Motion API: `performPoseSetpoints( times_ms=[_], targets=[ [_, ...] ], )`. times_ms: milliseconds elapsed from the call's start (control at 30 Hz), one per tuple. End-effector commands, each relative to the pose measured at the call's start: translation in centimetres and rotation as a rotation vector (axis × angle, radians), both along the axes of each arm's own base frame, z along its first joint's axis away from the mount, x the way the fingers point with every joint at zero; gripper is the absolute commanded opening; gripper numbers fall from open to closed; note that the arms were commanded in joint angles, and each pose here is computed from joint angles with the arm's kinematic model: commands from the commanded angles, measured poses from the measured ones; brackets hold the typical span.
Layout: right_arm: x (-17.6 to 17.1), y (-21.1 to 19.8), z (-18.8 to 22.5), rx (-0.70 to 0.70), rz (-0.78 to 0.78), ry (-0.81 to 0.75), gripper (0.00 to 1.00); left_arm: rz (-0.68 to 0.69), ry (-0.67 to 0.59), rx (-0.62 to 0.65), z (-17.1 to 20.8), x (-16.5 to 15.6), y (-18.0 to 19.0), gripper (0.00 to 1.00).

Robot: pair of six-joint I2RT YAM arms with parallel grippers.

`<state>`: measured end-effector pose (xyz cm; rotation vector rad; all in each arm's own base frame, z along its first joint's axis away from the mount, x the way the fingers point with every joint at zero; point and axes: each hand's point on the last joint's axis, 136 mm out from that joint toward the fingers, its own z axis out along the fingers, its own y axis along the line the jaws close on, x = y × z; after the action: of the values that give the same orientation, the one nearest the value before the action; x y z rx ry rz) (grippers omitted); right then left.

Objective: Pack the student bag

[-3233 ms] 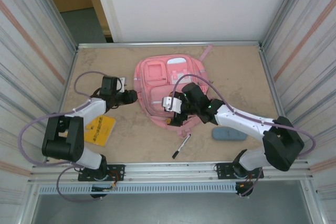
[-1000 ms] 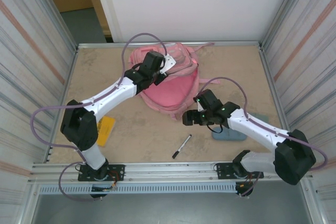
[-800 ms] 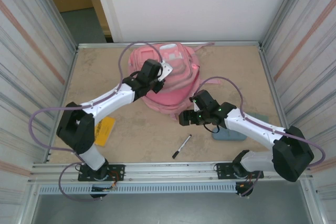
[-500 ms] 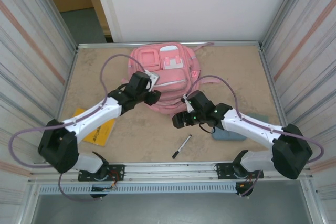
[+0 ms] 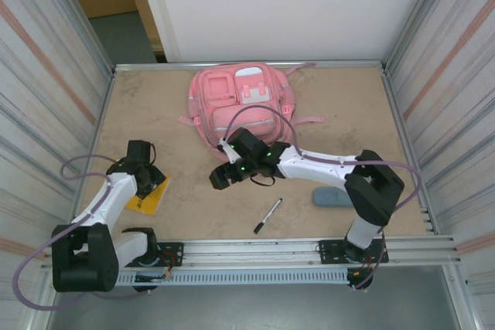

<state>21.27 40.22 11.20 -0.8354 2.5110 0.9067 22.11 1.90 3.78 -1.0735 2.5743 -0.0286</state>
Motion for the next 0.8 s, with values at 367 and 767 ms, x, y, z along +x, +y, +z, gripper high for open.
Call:
performPoseSetpoints(
  times_ms=[367, 767],
  targets=[
    [1.1, 2.2, -1.8, 0.039, -0.006, 0.164, 0.78, -0.263, 0.019, -0.112, -2.7, -1.0, -8.6, 0.47],
    [1.9, 0.2, -3.3, -0.001, 0.048, 0.264, 0.69, -0.405, 0.141, -0.156, -0.8, -8.0, -14.4, 0.49]
  ],
)
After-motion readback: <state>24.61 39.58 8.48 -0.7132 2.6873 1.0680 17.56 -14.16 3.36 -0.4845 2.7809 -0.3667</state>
